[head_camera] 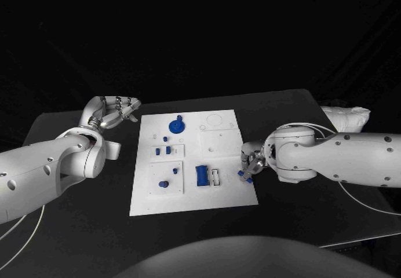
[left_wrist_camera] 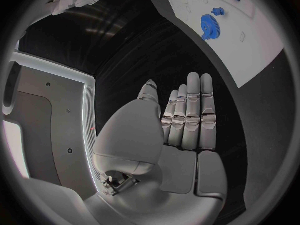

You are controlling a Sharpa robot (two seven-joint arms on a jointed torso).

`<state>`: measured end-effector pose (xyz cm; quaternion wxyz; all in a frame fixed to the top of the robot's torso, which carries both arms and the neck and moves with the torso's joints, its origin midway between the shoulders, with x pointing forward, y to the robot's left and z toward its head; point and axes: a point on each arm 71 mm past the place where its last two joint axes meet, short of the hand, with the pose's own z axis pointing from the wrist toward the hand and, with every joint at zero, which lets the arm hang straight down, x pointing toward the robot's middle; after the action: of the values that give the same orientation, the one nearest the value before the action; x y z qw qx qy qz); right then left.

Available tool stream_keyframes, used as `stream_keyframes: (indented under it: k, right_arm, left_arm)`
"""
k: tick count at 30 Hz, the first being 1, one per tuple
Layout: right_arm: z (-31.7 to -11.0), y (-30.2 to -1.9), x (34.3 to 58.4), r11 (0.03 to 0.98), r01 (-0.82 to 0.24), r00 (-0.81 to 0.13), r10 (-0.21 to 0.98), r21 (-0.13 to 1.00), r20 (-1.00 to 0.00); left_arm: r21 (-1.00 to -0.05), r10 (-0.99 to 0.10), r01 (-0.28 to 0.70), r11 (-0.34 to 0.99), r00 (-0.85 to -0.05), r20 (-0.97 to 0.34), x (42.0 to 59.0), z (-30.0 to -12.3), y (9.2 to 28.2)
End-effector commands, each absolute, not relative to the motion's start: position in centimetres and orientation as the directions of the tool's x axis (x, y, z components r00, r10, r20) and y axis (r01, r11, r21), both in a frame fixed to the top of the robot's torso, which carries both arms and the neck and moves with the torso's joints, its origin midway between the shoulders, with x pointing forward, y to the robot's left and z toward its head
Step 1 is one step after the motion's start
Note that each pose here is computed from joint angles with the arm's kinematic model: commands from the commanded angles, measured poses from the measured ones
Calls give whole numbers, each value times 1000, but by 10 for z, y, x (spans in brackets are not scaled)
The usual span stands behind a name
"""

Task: Assemble the parts on the task board

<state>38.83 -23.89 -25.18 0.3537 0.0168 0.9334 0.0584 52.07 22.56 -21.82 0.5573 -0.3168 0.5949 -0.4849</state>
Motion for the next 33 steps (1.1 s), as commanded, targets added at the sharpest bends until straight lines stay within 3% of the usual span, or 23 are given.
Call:
stream_keyframes:
  k: [1, 11, 33]
  right_arm:
    - [-260, -247, 383, 999, 49, -771, 43, 8, -636]
    - [-259, -245, 383, 997, 66, -758, 83, 51, -647]
    - [-251, -241, 382, 941, 177, -682, 329, 290, -653]
  left_arm:
    - [-931, -915, 172, 323, -194, -353, 521, -218, 223]
    - [-931, -915, 171, 323, -194, -353, 521, -218, 223]
    - [-931, -915, 170, 324, -193, -354, 521, -218, 224]
